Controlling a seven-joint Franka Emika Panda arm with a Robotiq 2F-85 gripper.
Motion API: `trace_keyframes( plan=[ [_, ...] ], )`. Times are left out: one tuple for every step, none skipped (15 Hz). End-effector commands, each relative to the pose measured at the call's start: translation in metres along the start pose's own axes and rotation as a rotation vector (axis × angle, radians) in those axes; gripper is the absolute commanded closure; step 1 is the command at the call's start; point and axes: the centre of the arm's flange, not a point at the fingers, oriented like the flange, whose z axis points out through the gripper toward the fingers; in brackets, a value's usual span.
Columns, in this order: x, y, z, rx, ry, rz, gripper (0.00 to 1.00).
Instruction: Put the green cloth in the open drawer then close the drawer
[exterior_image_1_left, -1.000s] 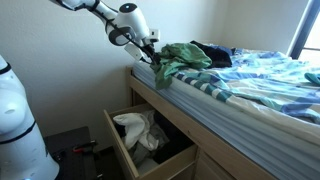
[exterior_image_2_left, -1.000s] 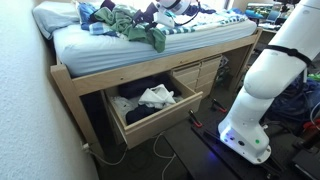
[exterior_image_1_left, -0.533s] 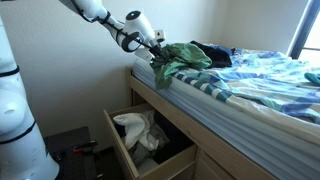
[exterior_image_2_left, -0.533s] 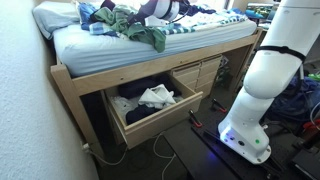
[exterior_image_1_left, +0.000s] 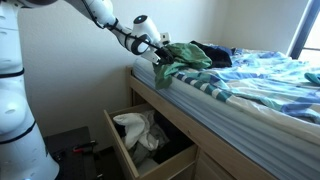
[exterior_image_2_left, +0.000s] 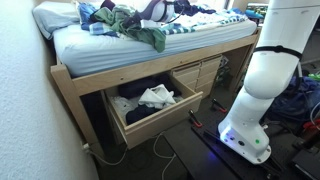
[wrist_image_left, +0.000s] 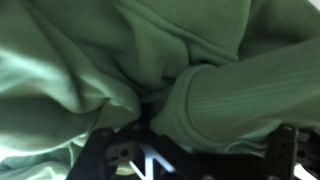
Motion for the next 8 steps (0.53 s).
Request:
trace_keyframes(
  plan=[
    [0.008,-0.005,0.019,0.008,-0.028,0.014,0.42],
    [0.007,-0.005,0.019,0.011,-0.028,0.013,0.49],
    [0.007,-0.006,0.016,0.014,-0.027,0.011,0.58],
    [0.007,-0.006,0.009,0.019,-0.024,0.009,0.64],
    [0.008,-0.007,-0.001,0.021,-0.015,0.006,0.72],
    [0.008,-0.008,-0.009,0.025,-0.011,0.005,0.78],
    [0.009,-0.009,-0.022,0.029,-0.003,0.005,0.86],
    [0.010,-0.011,-0.032,0.028,0.005,0.009,0.92]
  ],
)
